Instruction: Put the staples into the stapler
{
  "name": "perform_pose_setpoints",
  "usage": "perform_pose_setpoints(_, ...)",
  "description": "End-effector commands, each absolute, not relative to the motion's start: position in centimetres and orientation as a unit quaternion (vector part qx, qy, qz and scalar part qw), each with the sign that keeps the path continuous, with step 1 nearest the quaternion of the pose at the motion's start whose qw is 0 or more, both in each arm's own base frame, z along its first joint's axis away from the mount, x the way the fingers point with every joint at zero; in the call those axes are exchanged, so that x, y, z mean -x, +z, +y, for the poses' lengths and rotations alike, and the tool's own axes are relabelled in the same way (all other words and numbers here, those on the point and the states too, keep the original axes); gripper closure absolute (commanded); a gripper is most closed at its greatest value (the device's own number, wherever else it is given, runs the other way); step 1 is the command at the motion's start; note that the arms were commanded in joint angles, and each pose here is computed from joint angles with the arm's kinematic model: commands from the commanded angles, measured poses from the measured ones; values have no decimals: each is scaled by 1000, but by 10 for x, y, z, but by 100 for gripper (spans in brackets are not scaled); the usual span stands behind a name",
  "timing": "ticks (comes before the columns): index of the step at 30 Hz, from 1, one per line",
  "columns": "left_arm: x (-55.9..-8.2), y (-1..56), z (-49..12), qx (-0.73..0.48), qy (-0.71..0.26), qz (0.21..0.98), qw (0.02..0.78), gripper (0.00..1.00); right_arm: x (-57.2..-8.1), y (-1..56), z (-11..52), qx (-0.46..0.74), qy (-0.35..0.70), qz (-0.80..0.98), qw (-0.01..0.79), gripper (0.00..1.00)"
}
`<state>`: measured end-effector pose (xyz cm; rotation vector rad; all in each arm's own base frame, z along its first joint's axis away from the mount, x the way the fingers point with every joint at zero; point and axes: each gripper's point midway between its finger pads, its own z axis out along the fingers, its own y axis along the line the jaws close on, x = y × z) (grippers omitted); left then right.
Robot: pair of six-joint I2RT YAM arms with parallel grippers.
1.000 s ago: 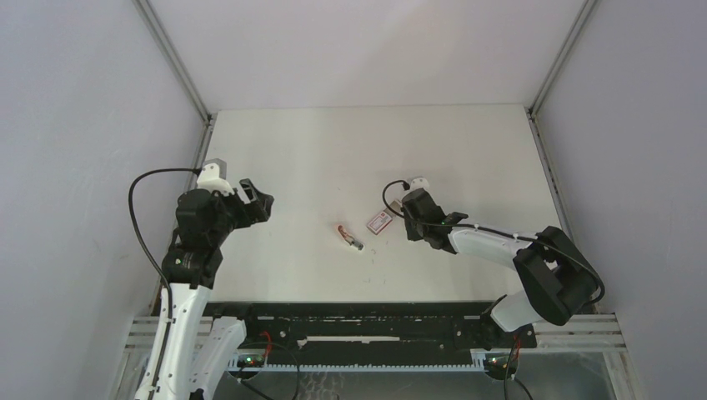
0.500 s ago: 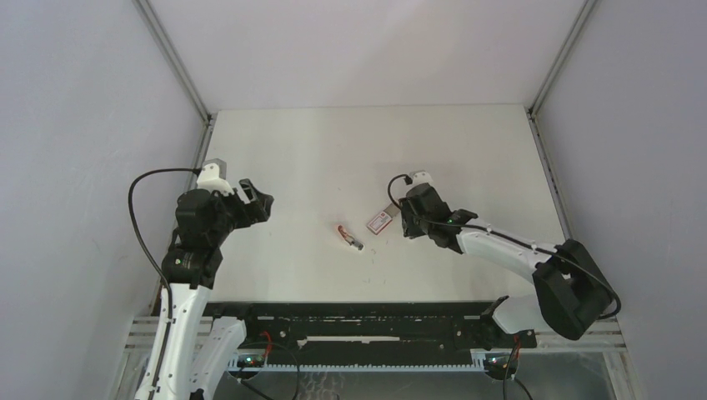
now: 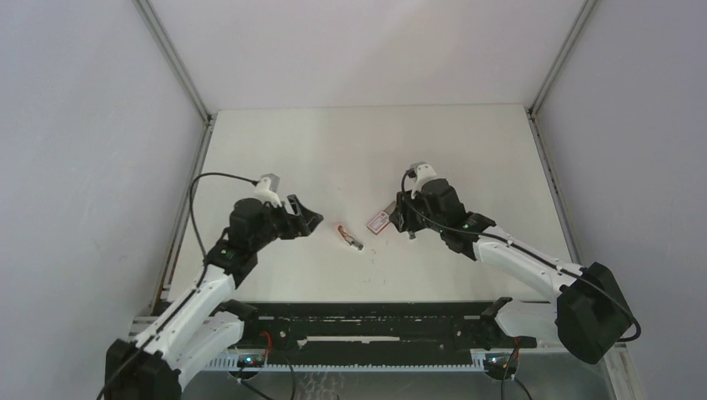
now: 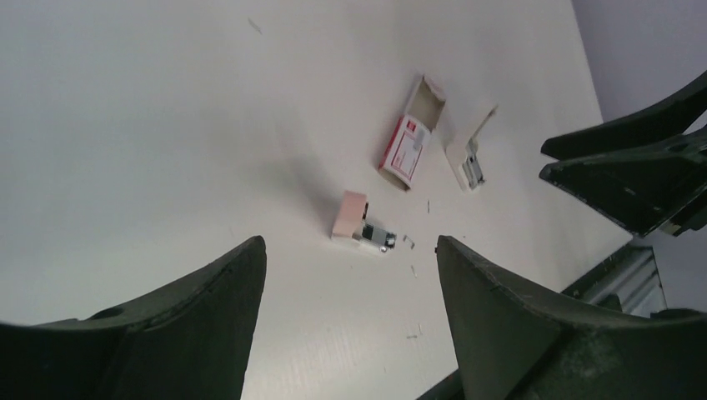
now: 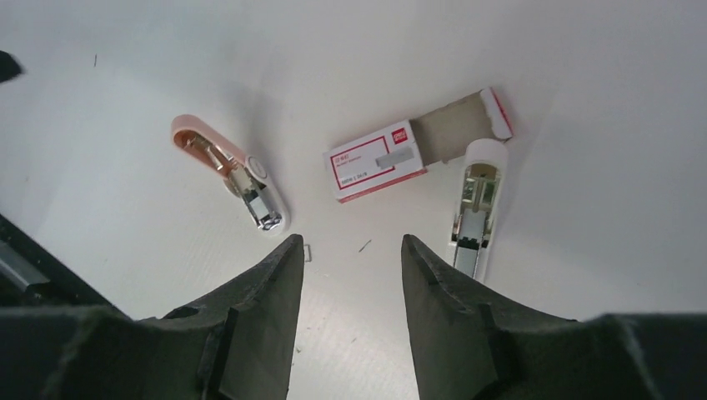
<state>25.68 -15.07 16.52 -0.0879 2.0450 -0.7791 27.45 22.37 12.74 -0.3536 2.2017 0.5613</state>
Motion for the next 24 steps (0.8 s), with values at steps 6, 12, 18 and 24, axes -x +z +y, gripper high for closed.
perform_pose_setpoints(6, -270, 143, -209, -13, -408, 799, 441, 21, -256, 117, 274, 95, 341, 858, 373, 53)
perform_pose_setpoints(12, -276, 118, -222, -34, -400, 816, 417, 22, -248, 96, 307, 94, 372, 858, 341, 51)
perform_pose_setpoints(18, -276, 96, -234, -43, -395, 834, 383, 23, -249, 75, 323, 82, 386, 864, 312, 50)
perform_pose_setpoints(24, -272, 90, -243, -58, -392, 837, 379, 24, -244, 54, 329, 81, 378, 877, 285, 51)
